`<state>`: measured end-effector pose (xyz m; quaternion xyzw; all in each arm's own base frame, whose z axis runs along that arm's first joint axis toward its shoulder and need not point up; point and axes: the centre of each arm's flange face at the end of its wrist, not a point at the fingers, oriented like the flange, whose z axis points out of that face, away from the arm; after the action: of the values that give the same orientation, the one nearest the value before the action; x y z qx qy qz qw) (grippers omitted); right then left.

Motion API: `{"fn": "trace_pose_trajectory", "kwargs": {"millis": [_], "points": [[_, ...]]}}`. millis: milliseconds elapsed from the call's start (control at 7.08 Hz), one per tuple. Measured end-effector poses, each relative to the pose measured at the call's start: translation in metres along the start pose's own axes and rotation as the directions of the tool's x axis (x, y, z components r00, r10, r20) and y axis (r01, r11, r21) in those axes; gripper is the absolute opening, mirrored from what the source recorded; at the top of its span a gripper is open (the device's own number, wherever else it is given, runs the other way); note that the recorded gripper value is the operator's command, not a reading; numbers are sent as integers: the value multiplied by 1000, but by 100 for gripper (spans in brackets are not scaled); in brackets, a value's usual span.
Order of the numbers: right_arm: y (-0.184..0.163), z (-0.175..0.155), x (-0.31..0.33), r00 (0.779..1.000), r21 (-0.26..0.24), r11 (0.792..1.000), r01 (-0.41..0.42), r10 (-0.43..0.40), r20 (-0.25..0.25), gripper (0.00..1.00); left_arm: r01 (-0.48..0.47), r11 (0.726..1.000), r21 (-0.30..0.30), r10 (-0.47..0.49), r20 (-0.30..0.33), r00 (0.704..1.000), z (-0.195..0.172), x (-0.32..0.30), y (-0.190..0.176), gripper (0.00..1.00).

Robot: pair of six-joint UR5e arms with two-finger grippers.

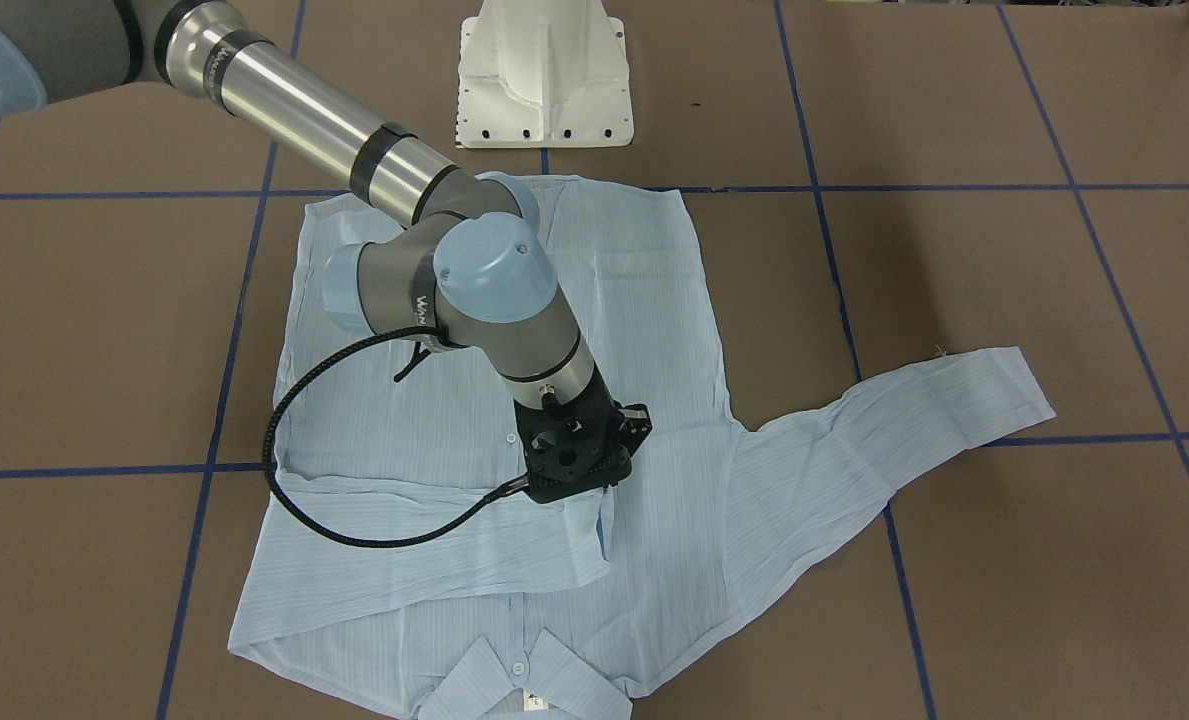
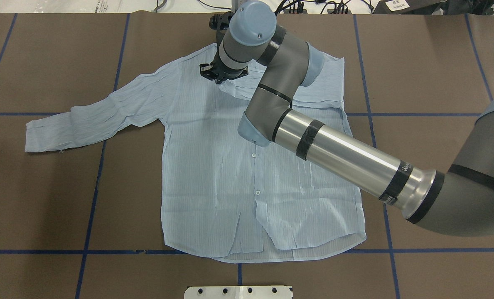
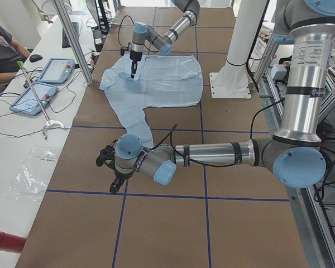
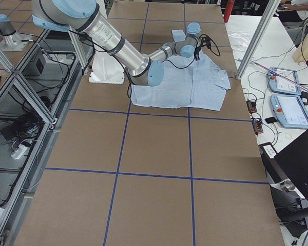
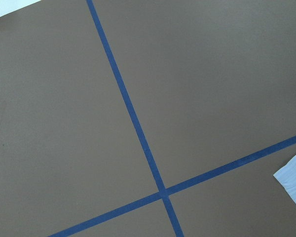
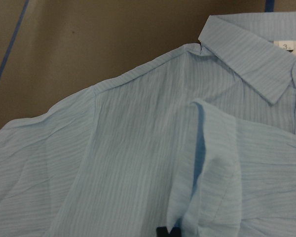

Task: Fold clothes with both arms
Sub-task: 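Lift the cuff with the right gripper and carry it across the shirt toward the collar, then release the sleeve on the shirt and raise the right gripper back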

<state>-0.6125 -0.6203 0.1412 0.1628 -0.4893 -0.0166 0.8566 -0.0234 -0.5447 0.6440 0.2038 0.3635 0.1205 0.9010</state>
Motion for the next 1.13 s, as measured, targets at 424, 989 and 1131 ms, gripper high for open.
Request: {"fn": "trace_pose_trajectory", "kwargs": {"millis": [424,989,1131], "points": [[23,19,-57,998,72,996,49,-46,-42,100,29,999,26,-29,-1,1000,-2,3,-11,100],[33,-14,-35,995,47,999,11,-7,-99,100,184,979,85,-179,-60,982,20,38,-11,99],[30,-40,-24,988,1,1000,-22,22,-153,100,250,963,101,-241,-97,966,36,63,-5,99]]}}
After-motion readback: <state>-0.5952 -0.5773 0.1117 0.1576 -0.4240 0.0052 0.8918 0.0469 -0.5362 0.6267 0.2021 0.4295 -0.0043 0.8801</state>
